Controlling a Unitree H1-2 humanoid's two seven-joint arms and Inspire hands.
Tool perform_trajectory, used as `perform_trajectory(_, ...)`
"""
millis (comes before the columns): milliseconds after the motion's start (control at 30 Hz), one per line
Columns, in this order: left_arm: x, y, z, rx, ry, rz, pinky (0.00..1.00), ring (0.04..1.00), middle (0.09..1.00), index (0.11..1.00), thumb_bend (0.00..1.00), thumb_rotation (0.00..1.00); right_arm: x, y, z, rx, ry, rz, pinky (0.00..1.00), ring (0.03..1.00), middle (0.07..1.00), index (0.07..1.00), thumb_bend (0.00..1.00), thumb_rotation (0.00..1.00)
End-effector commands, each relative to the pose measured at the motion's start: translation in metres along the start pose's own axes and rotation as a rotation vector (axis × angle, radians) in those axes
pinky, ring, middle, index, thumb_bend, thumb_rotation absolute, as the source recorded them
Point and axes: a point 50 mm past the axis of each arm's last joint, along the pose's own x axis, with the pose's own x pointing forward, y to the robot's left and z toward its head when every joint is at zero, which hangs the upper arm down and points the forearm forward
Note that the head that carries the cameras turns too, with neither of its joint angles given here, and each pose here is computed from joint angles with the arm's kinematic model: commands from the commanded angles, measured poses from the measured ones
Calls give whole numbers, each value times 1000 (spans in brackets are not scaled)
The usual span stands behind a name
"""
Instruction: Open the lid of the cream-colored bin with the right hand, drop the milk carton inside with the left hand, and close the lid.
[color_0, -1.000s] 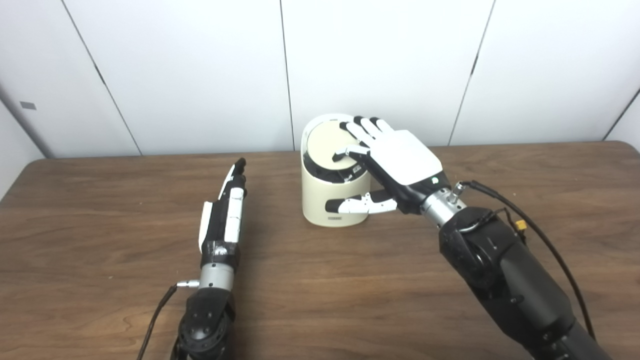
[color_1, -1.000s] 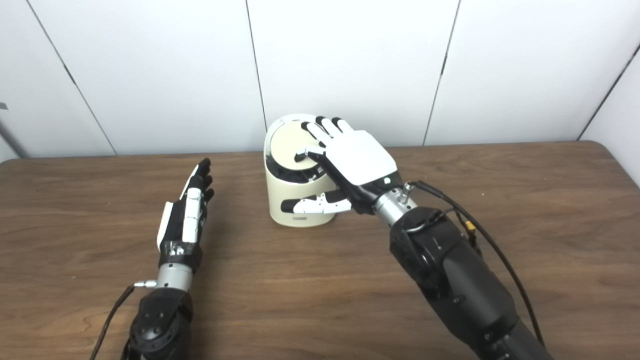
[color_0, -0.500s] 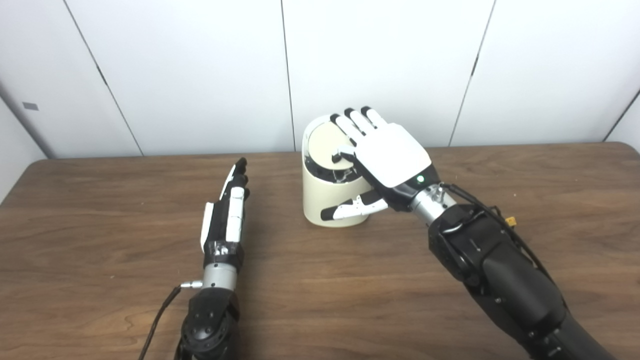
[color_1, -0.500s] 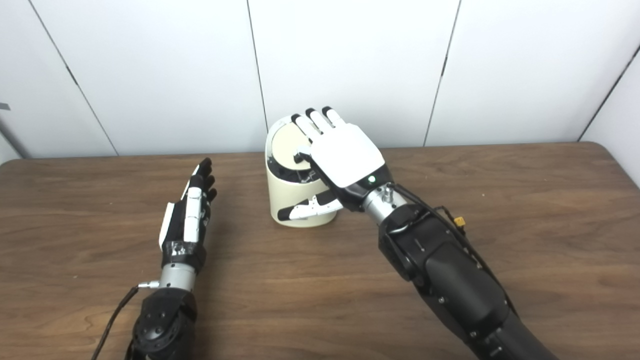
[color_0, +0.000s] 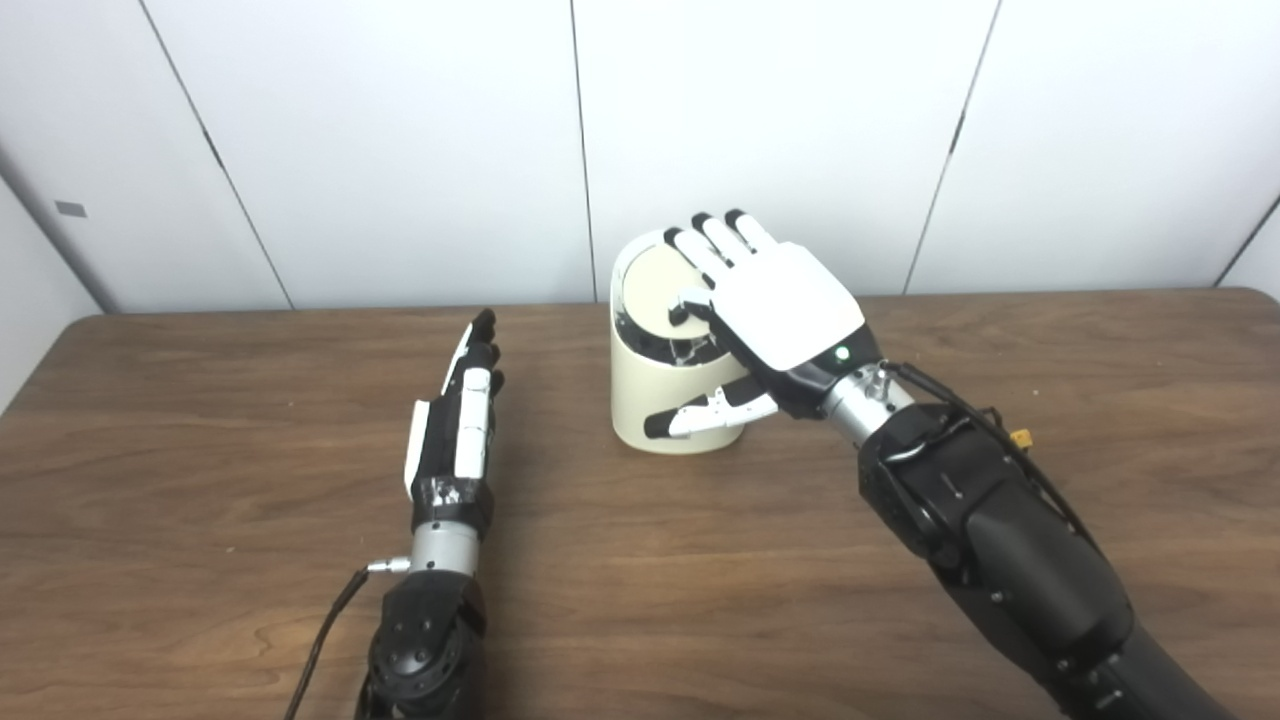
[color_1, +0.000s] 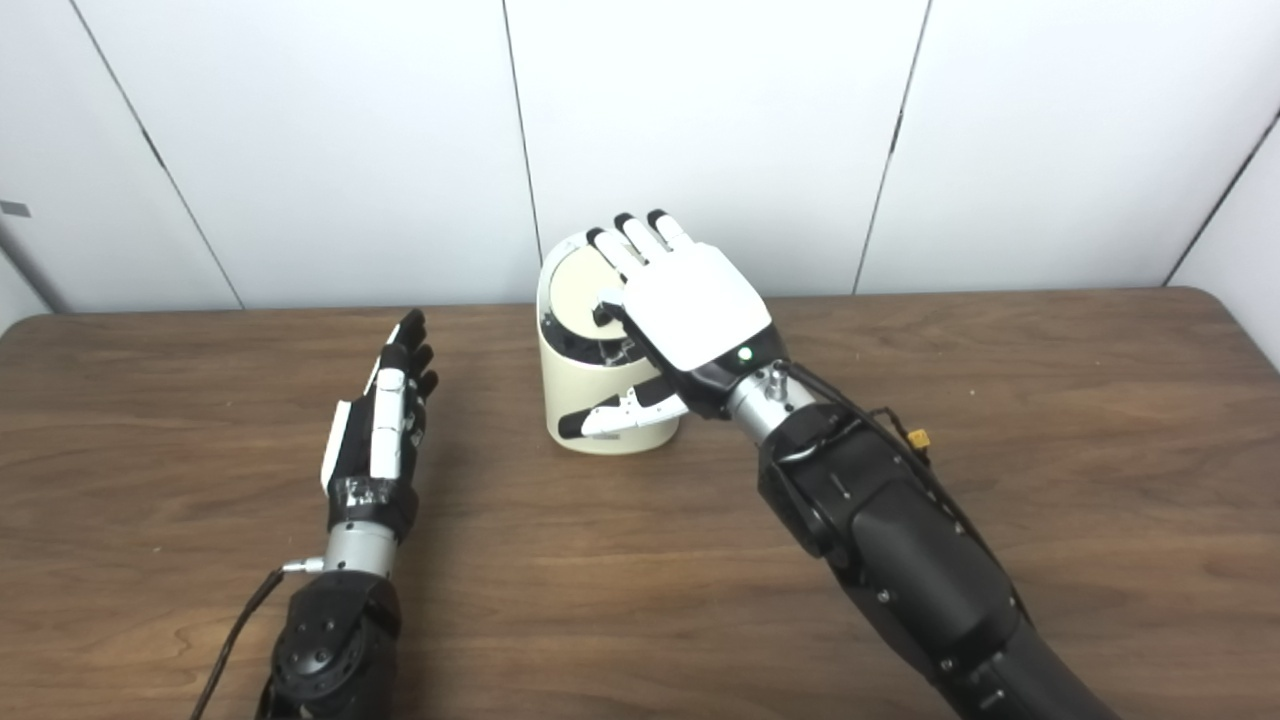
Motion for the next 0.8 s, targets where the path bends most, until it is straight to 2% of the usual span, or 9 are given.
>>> perform_trajectory(0, 12, -8, 20, -12, -100, -10, 1000, 1000, 1000, 1000, 648, 929, -7, 25, -5, 21, 0, 165, 1000, 1000, 978, 660, 658, 1000)
perform_trajectory(233, 12, -9, 20, -26, -91, -15, 1000, 1000, 1000, 1000, 642, 926, -9, 7, -16, 223, 83, -46, 1000, 1000, 969, 723, 589, 1000)
perform_trajectory(333, 12, -8, 21, -26, -100, -16, 1000, 1000, 1000, 1000, 645, 914, -10, -3, -22, 279, 126, -114, 1000, 1000, 980, 776, 563, 1000)
perform_trajectory(433, 12, -7, 22, -22, -104, -11, 1000, 1000, 1000, 1000, 647, 913, -13, -12, -31, 345, 163, -180, 1000, 1000, 986, 886, 532, 1000)
perform_trajectory(567, 12, -4, 24, -23, -105, -5, 1000, 1000, 1000, 1000, 641, 928, -18, -14, -41, 416, 197, -210, 1000, 1000, 984, 950, 528, 1000)
perform_trajectory(767, 12, 6, 26, 18, -104, -27, 1000, 1000, 1000, 1000, 647, 939, -30, -6, -52, 497, 261, -238, 1000, 1000, 968, 966, 542, 1000)
